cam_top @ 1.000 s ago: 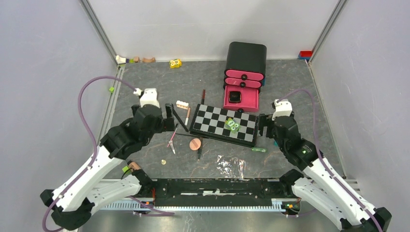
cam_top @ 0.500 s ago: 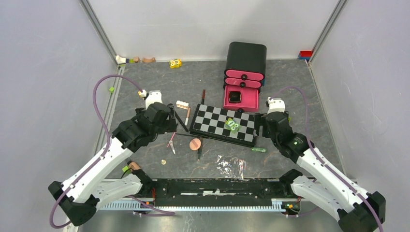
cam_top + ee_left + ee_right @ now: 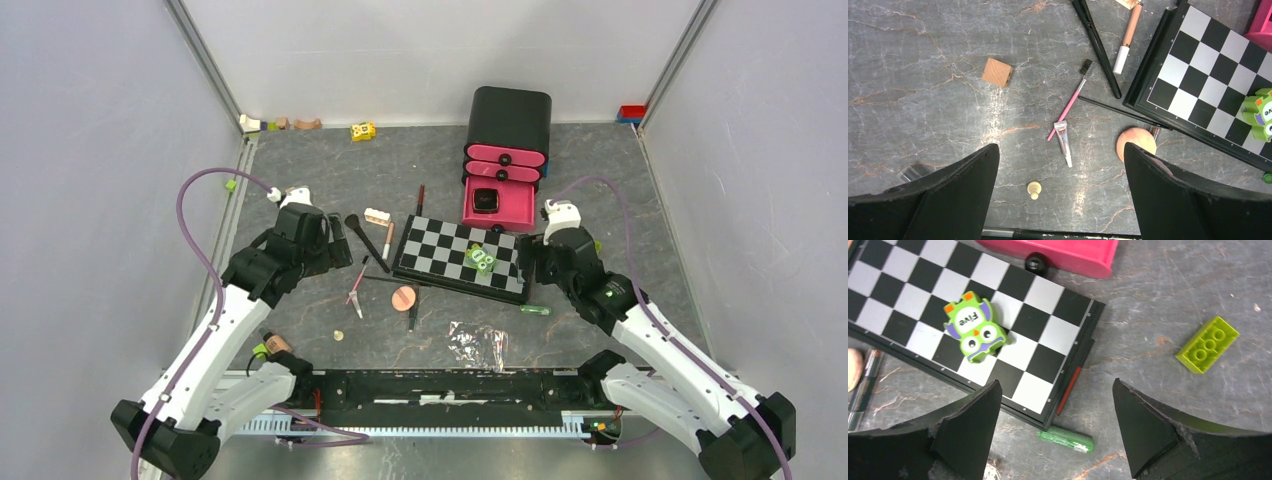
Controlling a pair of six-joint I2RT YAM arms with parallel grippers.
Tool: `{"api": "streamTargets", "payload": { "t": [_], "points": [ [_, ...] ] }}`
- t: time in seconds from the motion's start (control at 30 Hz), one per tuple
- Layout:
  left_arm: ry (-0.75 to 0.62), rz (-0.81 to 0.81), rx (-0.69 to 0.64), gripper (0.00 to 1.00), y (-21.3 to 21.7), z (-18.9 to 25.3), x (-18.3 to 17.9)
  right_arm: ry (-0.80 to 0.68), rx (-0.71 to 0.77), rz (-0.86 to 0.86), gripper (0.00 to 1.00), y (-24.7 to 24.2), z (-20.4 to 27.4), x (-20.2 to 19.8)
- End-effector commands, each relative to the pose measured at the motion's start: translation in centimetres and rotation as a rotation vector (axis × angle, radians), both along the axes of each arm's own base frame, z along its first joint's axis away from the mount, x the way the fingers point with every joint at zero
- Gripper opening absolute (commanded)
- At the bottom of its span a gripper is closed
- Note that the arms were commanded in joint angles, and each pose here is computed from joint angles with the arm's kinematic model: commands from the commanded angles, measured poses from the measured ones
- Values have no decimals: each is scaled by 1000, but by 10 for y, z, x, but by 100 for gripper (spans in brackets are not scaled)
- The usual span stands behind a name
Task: Organize the makeup
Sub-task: Pick up the makeup from the corner of the board.
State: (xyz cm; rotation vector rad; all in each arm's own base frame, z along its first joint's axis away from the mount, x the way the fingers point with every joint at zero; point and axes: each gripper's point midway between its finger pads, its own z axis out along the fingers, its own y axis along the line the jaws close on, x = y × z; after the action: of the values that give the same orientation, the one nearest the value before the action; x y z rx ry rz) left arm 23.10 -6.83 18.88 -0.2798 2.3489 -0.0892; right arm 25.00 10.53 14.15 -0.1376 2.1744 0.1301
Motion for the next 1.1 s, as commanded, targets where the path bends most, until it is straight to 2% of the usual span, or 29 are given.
{"api": "streamTargets", "payload": {
  "t": [0.0,0.53,0.73,0.87,1.07],
  "points": [
    [-61,-34,40,100,6,10,4,-54,82,143,87,32,21,7],
    [-159,-14,43,100,17,30,-2,-22,67,423,86,122,13,-19],
    [-135,-8,46,100,15,29,3,-17,85,503,86,156,11,-33],
    [-103,9,36,100,9,26,11,-1,76,521,86,173,11,-38],
    [-22,69,22,100,3,18,22,33,97,446,86,181,13,-33]
  ]
}}
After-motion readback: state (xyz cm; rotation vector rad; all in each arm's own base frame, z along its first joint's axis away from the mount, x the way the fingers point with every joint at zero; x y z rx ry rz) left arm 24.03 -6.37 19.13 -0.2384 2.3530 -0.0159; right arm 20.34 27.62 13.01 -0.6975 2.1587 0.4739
